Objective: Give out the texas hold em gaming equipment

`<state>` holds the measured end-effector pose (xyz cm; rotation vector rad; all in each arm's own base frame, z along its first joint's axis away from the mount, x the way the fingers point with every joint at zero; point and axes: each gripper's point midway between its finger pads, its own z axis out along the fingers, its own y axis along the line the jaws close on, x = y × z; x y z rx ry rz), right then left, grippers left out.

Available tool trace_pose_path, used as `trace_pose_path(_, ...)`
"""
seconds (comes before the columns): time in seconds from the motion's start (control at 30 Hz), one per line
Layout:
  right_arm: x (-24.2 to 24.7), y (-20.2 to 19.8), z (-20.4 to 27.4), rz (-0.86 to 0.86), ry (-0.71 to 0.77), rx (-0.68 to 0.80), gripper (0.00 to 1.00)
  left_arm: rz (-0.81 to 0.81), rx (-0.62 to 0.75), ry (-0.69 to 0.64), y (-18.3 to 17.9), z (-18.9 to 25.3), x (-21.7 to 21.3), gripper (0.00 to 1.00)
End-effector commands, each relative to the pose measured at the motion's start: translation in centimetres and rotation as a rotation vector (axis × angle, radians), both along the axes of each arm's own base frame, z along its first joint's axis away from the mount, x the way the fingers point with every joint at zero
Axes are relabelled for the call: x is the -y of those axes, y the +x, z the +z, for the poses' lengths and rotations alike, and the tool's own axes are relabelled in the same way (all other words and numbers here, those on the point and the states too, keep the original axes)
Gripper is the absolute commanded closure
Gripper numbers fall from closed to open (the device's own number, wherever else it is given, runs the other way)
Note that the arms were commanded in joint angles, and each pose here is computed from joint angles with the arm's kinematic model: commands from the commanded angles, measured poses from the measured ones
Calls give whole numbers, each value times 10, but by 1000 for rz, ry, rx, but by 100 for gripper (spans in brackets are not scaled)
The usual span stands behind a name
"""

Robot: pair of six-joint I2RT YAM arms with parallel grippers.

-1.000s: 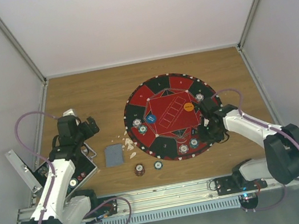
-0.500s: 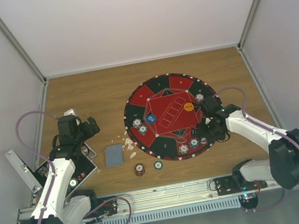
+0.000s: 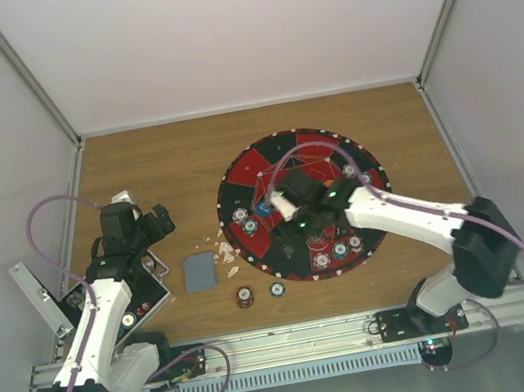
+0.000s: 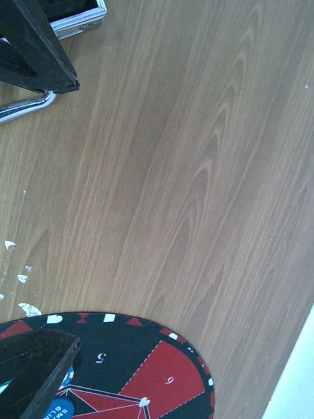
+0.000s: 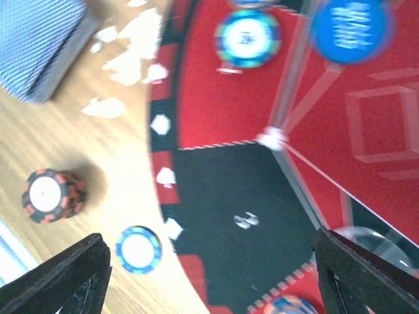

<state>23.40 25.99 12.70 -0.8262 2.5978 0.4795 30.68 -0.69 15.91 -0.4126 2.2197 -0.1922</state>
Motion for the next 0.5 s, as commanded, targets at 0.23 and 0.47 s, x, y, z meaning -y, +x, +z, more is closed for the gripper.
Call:
trace_pose_path(0.23,-110,-71,-42,537,-52,17,13,-9,35,-16,-4,5,3,1)
trace_pose_path(0.47,-130,-94,-56,627,-102,41,11,-18,32,-25,-5,3,5,1)
